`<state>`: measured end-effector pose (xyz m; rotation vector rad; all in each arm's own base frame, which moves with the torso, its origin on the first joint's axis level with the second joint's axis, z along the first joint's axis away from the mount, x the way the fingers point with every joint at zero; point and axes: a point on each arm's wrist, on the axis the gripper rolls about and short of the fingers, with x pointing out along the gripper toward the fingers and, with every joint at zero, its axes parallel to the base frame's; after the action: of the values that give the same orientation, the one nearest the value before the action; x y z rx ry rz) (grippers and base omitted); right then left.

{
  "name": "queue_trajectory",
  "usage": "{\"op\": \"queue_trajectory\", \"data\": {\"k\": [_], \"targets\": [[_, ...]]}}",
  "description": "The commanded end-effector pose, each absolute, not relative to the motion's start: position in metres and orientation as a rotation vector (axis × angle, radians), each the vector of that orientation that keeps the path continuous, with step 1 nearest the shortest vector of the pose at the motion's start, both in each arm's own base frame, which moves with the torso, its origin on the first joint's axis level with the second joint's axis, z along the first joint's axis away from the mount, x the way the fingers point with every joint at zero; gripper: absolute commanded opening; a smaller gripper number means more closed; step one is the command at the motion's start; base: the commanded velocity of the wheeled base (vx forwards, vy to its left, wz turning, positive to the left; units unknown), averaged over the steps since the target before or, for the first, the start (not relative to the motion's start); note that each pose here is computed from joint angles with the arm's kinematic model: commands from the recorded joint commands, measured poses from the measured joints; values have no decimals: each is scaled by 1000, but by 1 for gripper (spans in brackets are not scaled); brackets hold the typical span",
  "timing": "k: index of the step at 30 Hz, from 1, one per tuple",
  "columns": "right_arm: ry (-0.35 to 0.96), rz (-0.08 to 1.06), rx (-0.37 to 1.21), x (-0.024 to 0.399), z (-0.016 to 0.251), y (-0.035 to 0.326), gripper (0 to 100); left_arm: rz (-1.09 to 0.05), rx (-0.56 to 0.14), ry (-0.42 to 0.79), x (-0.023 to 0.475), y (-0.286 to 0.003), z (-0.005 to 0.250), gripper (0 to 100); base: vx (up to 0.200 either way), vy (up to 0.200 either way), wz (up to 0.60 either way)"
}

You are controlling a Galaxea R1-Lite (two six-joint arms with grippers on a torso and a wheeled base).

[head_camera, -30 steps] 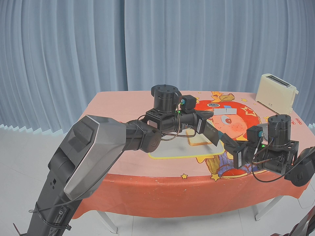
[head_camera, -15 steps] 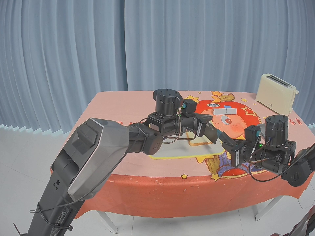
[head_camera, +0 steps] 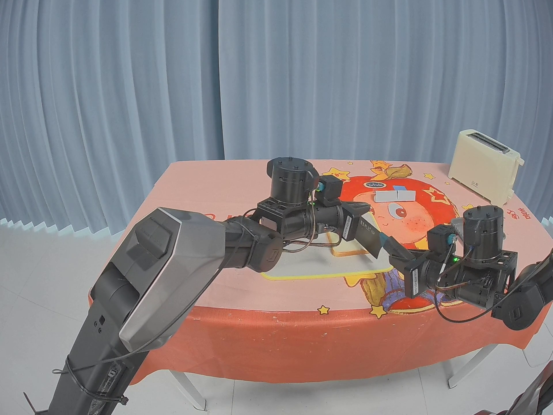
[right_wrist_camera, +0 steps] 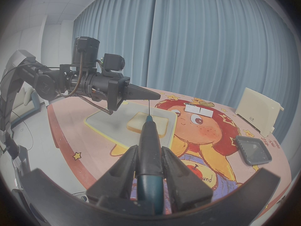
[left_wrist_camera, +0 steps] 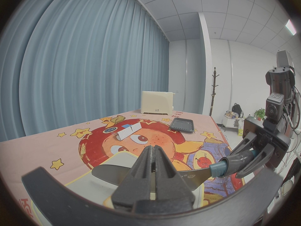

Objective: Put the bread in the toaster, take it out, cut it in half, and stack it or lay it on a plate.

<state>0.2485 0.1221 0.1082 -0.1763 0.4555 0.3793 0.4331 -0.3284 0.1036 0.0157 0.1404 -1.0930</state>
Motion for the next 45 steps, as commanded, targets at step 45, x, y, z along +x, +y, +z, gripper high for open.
{"op": "queue_trajectory", "data": {"k": [45], "targets": [[503,365,-188,248,98,119,0,-1090,20,203,436,-331,78,0,0,0,0]]}}
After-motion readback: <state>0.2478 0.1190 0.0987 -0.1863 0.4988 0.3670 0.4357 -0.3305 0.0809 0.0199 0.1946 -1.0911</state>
